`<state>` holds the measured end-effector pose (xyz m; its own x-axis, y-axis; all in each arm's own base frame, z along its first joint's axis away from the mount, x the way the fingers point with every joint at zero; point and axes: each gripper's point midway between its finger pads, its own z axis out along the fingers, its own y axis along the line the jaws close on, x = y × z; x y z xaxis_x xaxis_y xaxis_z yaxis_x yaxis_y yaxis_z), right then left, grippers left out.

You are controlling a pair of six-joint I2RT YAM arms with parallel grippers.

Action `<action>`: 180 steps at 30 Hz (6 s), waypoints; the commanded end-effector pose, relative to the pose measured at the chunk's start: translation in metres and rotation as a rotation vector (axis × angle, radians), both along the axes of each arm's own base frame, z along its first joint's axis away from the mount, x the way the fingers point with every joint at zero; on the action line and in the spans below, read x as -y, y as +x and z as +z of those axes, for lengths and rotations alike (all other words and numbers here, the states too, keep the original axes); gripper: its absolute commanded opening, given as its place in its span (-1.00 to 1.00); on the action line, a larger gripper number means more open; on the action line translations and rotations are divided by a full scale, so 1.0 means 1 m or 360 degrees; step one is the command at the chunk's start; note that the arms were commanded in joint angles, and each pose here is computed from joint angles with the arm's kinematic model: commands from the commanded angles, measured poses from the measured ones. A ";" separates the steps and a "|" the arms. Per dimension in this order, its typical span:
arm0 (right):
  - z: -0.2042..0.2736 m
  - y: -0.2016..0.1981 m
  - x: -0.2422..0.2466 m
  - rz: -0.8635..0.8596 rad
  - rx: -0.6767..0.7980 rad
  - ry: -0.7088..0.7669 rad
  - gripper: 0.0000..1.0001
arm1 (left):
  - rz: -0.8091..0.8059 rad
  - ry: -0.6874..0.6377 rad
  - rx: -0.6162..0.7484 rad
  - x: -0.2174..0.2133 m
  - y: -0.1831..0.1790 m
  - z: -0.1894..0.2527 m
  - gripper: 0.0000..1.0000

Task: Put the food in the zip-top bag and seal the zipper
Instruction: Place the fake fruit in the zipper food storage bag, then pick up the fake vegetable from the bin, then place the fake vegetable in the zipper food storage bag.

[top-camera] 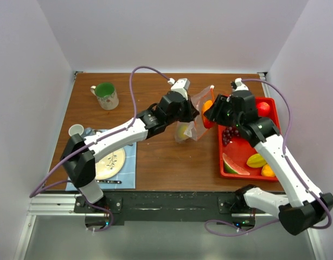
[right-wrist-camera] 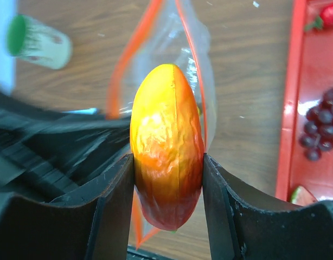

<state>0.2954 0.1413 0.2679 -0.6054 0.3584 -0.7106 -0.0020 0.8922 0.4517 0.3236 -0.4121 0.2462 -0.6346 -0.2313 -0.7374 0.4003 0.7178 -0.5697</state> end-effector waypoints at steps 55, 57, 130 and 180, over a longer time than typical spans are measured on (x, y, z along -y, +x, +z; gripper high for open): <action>-0.176 0.194 0.161 -0.1202 -0.0385 0.0267 0.09 | 0.0095 0.0024 0.0094 -0.077 0.003 0.060 -1.00; -0.178 0.195 0.160 -0.1216 -0.0381 0.0269 0.10 | 0.0093 0.0028 0.0100 -0.077 0.003 0.061 -1.00; 0.118 -0.093 -0.113 0.1013 0.0063 0.1153 -1.00 | 0.0039 0.0224 0.0156 -0.074 0.018 0.040 -1.00; 0.054 -0.005 0.024 -0.0095 0.0060 -0.0133 0.57 | 0.0050 0.0149 -0.0053 -0.077 0.002 0.023 -1.00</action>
<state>0.3033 0.2014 0.2989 -0.7314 0.3576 -0.5807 -0.1216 0.7695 0.6270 0.3217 -0.3280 0.2549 -0.6356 -0.1397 -0.7593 0.3744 0.8043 -0.4614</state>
